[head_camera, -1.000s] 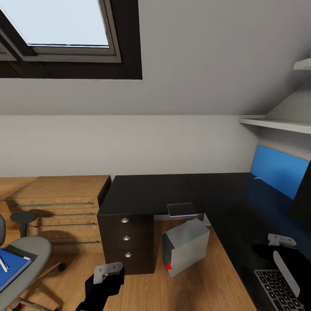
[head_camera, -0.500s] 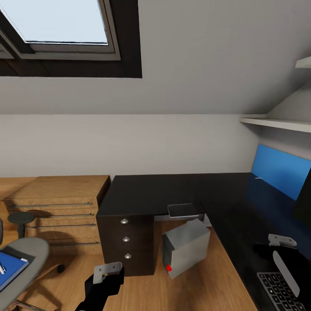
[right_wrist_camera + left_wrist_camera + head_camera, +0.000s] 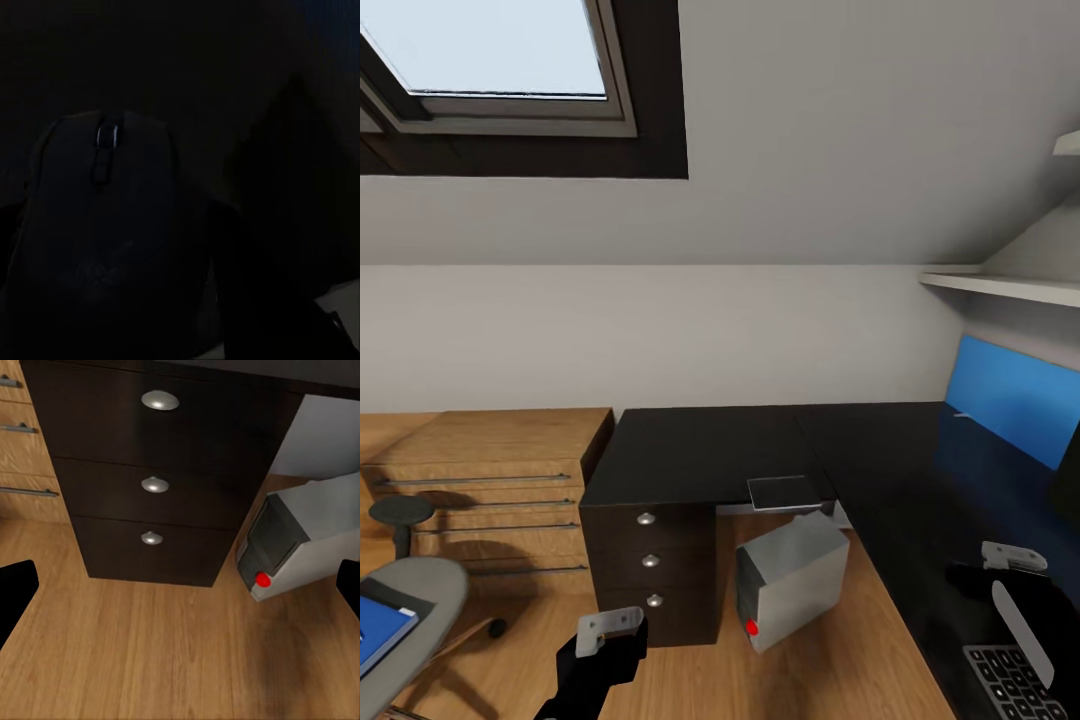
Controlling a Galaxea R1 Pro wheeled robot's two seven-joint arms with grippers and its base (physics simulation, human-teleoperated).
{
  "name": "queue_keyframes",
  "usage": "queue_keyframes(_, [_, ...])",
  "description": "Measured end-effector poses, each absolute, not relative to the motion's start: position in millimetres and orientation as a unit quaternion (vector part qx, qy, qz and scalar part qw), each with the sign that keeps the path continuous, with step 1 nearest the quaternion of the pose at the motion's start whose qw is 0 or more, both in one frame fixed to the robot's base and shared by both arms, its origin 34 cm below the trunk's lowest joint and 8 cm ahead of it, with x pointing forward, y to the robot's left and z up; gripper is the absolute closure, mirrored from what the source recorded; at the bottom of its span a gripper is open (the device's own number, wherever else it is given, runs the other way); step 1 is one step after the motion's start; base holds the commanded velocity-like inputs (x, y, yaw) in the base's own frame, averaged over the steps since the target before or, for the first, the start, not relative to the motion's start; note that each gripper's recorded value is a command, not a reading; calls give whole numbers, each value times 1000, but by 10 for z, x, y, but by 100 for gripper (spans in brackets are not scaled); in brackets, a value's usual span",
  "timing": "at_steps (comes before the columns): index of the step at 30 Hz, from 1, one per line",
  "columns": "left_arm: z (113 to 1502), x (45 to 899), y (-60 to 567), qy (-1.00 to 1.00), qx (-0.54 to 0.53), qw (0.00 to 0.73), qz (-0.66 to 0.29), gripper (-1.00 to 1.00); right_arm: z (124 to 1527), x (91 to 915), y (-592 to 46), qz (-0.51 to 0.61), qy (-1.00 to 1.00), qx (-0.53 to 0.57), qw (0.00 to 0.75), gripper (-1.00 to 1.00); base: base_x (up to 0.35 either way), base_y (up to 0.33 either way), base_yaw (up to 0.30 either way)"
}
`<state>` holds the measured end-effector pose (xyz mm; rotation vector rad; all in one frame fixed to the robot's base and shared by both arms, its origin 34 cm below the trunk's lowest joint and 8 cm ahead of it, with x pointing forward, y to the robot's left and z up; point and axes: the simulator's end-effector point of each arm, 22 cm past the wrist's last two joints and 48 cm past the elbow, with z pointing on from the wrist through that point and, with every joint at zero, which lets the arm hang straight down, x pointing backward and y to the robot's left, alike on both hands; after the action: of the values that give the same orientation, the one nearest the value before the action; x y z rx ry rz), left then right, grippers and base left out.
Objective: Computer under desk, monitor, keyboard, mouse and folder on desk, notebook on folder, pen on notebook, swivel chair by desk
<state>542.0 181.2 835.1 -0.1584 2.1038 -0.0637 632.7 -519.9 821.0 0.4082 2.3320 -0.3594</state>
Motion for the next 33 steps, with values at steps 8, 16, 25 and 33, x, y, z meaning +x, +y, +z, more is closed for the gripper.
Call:
queue_keyframes(8, [8300, 5420, 1778, 867, -64, 494, -29, -100, 8157, 6333, -5200, -140, 906, 159, 366, 100, 2, 0, 0])
queue_keyframes(16, [8226, 5424, 1779, 866, -65, 495, -29, -100, 8123, 6371, -5214, -142, 901, 159, 378, 100, 0, 0, 0])
queue_keyframes(25, [8228, 5425, 1779, 865, -65, 496, -29, -100, 8221, 6434, -5271, -161, 890, 150, 400, 100, 0, 0, 0])
queue_keyframes(33, [8229, 5425, 1778, 865, -65, 496, -29, -100, 8275, 6412, -5380, -190, 882, 153, 404, 100, 0, 0, 0])
